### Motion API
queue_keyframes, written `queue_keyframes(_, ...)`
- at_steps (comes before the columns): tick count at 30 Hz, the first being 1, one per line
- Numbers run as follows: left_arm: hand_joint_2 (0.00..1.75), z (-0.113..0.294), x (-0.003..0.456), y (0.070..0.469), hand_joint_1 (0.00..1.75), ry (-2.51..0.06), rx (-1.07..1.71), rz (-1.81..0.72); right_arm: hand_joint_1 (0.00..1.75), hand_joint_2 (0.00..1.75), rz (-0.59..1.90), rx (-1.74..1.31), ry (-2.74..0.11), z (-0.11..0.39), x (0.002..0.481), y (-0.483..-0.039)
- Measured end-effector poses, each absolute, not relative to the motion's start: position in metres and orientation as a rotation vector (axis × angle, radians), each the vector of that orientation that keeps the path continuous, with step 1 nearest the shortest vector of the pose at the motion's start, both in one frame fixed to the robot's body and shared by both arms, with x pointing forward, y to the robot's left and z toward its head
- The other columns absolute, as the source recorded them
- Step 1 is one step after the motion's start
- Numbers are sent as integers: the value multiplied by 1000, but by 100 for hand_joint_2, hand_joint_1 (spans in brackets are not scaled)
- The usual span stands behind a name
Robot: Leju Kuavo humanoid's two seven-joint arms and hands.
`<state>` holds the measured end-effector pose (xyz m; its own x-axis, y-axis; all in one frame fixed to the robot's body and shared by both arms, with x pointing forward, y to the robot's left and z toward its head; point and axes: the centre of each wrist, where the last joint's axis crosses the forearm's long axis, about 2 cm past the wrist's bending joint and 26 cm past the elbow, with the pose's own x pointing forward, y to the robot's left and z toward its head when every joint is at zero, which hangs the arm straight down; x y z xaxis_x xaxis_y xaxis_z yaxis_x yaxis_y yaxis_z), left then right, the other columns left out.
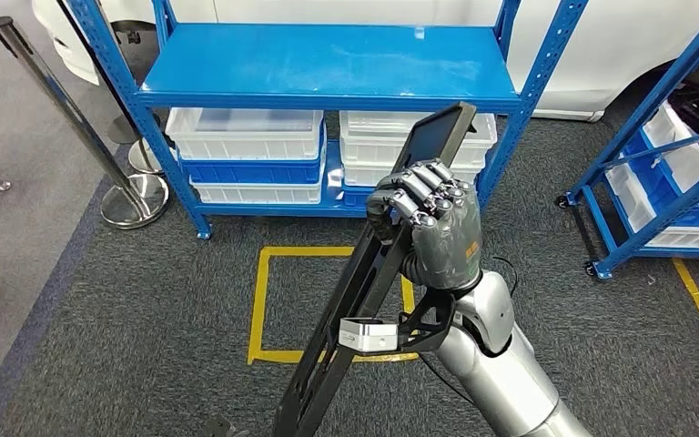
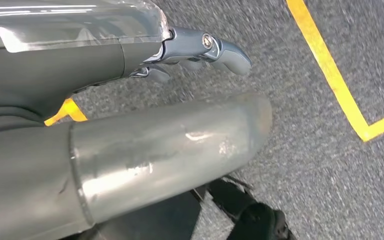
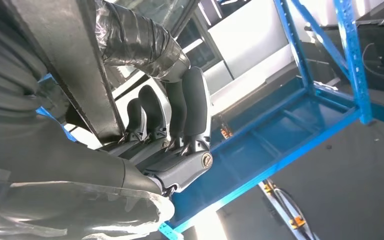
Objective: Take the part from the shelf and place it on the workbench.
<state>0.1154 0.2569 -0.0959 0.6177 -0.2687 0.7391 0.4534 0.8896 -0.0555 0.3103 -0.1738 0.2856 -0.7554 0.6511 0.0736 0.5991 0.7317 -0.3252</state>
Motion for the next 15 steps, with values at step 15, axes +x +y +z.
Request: queue_keyframes(15, 0, -94, 119, 254, 0, -806, -254, -415, 175, 175, 436, -1024, -2754, 286, 311, -176)
